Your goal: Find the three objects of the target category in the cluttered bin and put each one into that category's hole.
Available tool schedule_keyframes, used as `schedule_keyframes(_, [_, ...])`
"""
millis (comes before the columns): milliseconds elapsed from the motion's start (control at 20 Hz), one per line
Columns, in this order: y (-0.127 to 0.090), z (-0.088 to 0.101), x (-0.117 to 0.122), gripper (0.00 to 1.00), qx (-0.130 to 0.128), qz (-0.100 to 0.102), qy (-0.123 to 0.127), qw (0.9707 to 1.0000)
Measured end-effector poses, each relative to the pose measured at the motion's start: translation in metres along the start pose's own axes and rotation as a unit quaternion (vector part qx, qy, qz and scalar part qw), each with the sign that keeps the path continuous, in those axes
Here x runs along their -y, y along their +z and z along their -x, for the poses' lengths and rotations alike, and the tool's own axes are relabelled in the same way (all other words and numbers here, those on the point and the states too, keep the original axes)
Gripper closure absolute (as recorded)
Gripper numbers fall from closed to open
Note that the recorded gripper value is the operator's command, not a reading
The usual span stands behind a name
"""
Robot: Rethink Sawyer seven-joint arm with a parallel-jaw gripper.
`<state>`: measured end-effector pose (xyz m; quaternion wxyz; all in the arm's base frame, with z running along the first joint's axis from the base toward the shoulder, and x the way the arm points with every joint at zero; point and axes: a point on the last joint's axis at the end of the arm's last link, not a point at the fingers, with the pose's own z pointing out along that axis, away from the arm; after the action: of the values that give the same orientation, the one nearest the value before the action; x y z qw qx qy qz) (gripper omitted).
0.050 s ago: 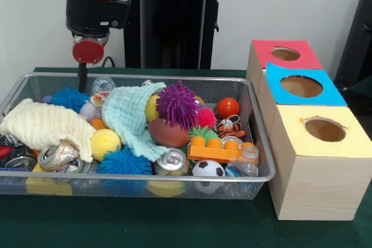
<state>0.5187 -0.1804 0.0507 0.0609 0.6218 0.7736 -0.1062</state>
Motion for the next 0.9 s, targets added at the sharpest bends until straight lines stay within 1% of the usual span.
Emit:
schedule_keyframes(200, [0.005,-0.005,0.004,0.00,0.000,-0.002,0.001,1.0000])
schedule_keyframes(250, [0.007,-0.012,0.004,0.00,-0.003,-0.002,-0.002,1.0000])
schedule_keyframes(350, [0.007,-0.017,0.003,0.00,-0.006,-0.002,-0.005,1.0000])
schedule_keyframes(600, [0.003,-0.036,-0.005,0.00,-0.006,0.000,-0.023,0.9997])
schedule_keyframes(650, [0.001,-0.045,-0.010,0.00,-0.006,0.002,-0.033,0.9994])
schedule_keyframes(900, [0.000,-0.061,-0.019,0.00,-0.011,0.008,-0.047,0.9988])
